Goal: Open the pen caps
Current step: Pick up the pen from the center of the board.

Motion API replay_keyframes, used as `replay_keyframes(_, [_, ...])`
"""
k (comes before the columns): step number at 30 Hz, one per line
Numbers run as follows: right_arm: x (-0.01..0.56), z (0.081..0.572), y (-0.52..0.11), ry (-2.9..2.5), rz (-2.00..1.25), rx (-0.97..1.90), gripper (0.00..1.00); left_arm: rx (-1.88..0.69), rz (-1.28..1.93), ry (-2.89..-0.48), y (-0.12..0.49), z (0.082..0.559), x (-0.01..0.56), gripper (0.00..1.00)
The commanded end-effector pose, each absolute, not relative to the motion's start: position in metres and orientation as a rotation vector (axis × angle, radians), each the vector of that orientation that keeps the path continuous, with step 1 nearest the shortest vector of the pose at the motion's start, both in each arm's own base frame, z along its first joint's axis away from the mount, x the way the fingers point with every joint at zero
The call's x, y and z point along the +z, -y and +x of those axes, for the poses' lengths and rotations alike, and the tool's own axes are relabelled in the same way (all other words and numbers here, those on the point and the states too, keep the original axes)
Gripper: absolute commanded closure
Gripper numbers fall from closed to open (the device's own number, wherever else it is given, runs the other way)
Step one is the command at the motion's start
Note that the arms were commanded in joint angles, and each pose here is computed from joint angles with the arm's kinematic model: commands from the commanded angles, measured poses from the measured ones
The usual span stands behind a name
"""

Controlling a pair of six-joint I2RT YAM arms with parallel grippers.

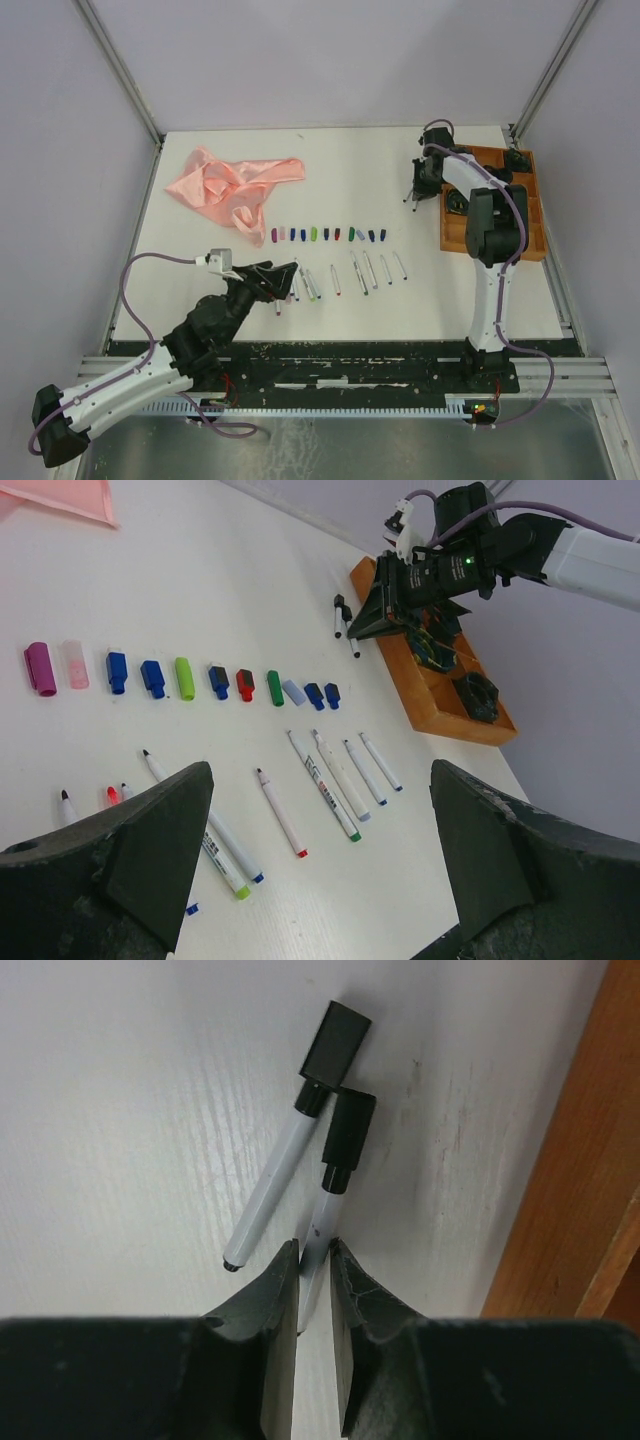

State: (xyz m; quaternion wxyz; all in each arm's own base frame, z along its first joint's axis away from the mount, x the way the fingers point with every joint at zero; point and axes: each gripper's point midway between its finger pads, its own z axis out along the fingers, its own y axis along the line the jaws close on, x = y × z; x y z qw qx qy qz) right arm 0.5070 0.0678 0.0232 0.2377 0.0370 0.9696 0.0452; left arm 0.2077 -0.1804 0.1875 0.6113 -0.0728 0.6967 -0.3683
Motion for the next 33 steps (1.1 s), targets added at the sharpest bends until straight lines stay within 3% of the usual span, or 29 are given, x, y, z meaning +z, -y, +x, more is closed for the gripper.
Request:
replay_keyframes(1, [0.031, 0.501, -0.05, -2.659, 0.101, 0.054, 0.75, -0.863, -0.208, -1.577, 0.176, 0.209, 0.196, 0.05])
replay_keyframes(12, [0.018, 0.496, -0.041, -2.719, -0.002, 0.009, 0.71, -0.875, -0.207, -1.575, 0.177, 0.208, 0.198, 0.05])
replay_keyframes(22, [0.026, 0.491, -0.036, -2.704, -0.076, -0.032, 0.86, -0.902, -0.201, -1.569, 0.179, 0.206, 0.202, 0.05])
replay_keyframes(27, [0.035, 0.483, -0.039, -2.695, -0.071, 0.004, 1.0, -0.929, -0.184, -1.569, 0.184, 0.204, 0.207, 0.05])
replay_keyframes(33, [0.07, 0.459, -0.056, -2.637, -0.063, 0.158, 1.0, -0.976, -0.137, -1.557, 0.195, 0.2, 0.211, 0.05])
